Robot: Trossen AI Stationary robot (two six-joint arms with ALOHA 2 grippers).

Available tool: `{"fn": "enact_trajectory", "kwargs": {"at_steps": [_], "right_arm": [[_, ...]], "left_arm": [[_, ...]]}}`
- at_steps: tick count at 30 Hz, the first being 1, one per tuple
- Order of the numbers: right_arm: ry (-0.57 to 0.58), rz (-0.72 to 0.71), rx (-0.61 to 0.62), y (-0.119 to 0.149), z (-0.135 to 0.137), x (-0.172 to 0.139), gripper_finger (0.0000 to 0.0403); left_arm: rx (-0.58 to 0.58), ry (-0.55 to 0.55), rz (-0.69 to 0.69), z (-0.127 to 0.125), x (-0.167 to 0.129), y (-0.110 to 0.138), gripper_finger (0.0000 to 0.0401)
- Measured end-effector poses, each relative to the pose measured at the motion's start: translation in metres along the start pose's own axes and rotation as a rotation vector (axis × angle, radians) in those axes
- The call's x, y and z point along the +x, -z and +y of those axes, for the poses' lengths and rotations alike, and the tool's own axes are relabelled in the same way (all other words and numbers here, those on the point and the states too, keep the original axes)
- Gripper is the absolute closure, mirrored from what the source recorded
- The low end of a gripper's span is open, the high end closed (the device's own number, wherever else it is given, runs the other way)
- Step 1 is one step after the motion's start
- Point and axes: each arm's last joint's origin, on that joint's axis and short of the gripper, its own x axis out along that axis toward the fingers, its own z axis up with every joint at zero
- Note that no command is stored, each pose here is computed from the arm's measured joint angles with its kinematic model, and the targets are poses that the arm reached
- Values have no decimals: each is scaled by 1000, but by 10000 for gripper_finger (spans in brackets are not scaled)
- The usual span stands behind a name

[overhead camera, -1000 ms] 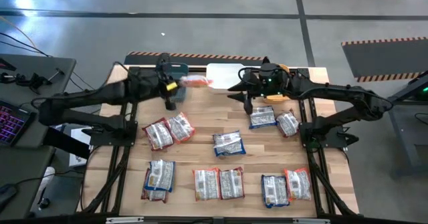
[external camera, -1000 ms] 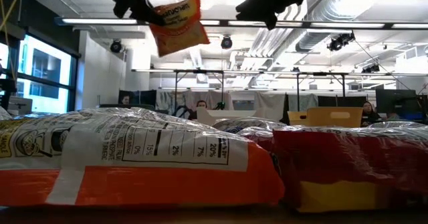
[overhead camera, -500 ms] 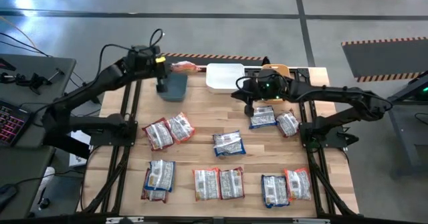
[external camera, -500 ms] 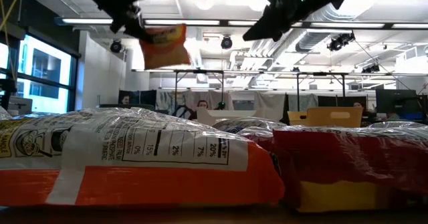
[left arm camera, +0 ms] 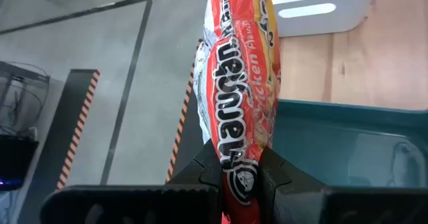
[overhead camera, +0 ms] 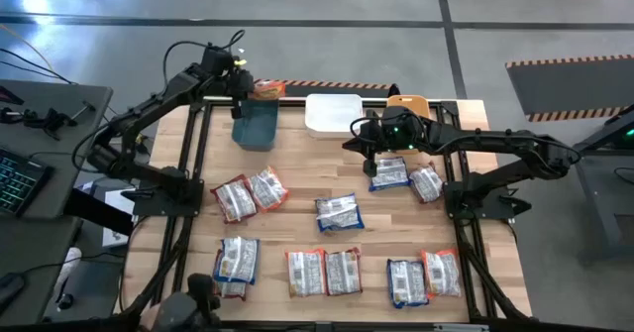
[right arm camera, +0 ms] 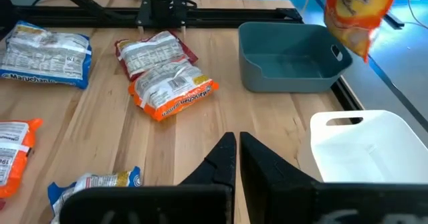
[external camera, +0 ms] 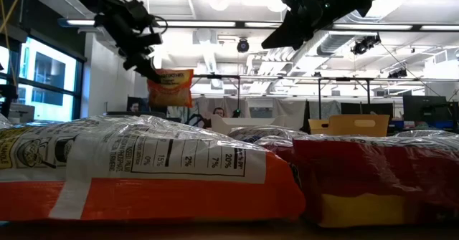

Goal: Sort Maruchan noodles
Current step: Put the top right orange noodle pack into the blue bin

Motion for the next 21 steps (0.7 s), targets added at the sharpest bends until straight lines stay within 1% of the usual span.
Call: {"fn": "enact_trajectory", "kwargs": {"at_steps": [8,12,15,18,21], "right_arm": [[-5,5,-17,1,0,0,403],[-17,9,-16,1,1,0,403],[-20,17,-14,2,1,0,403],[-21,20,-14,2,1,0,403],[-22,20,-19,2,1,0,403]], "left_arm": [[0,49,49,24,22,4,381],[51,110,52,32,29,5,381],[91,181,51,31,27,4,381],[127,233,-1,30,18,0,381],[142,228,2,31,17,-1,381]]}}
